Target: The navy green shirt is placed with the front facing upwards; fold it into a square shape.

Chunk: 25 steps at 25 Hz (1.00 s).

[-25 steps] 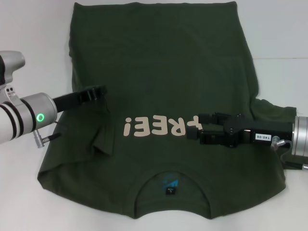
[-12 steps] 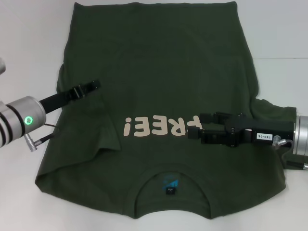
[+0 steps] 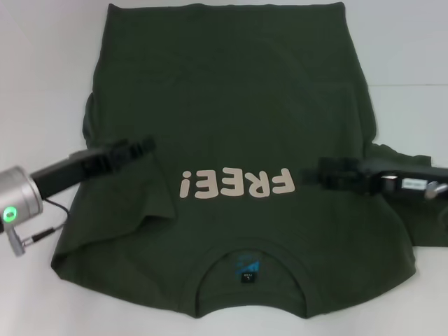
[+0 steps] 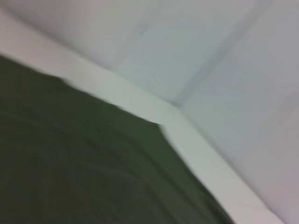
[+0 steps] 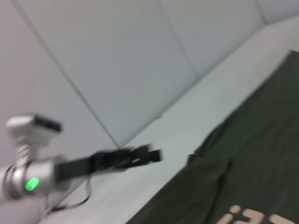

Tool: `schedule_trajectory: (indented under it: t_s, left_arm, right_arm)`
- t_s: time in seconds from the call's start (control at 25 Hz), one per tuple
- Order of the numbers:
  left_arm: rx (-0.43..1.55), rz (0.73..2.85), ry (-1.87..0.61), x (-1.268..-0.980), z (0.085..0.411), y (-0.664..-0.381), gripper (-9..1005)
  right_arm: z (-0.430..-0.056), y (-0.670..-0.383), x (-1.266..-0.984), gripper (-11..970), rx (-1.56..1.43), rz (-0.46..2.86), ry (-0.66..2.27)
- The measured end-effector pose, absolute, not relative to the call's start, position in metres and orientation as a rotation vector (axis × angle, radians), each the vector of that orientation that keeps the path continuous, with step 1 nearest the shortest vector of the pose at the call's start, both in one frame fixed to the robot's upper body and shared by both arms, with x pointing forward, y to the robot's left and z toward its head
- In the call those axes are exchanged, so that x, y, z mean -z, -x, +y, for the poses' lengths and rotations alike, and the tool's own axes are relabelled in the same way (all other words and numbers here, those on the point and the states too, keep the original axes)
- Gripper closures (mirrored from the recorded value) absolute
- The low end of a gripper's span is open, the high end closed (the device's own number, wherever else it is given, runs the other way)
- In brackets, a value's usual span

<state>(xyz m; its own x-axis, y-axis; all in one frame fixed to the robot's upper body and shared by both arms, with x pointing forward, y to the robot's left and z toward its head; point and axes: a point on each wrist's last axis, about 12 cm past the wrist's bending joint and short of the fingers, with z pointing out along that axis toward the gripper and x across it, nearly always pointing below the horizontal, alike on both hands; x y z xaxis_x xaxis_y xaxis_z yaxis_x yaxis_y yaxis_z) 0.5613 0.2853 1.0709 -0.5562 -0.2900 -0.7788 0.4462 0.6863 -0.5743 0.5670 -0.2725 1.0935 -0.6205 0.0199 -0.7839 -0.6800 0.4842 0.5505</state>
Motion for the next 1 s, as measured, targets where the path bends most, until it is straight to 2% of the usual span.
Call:
schedule_trajectory:
  t_s: [0.24, 0.56, 1.0]
  left_arm:
    - [1.065, 1.821, -0.425, -1.073, 0.274, -0.532, 197]
    - [1.113, 1.755, -0.534, -1.074, 0.271, -0.517, 163]
    - [1.139, 1.677, -0.856, -1.072, 0.263, -0.497, 126]
  right_arm:
    - [-0.311, -0.573, -1.103, 46, -1.177, 2.14, 0.34]
    - [-0.361, -0.565, -1.11, 46, -1.101, 2.262, 0.045]
    - [-0.408, -0.54, -1.093, 45, -0.929, 2.317, -0.238]
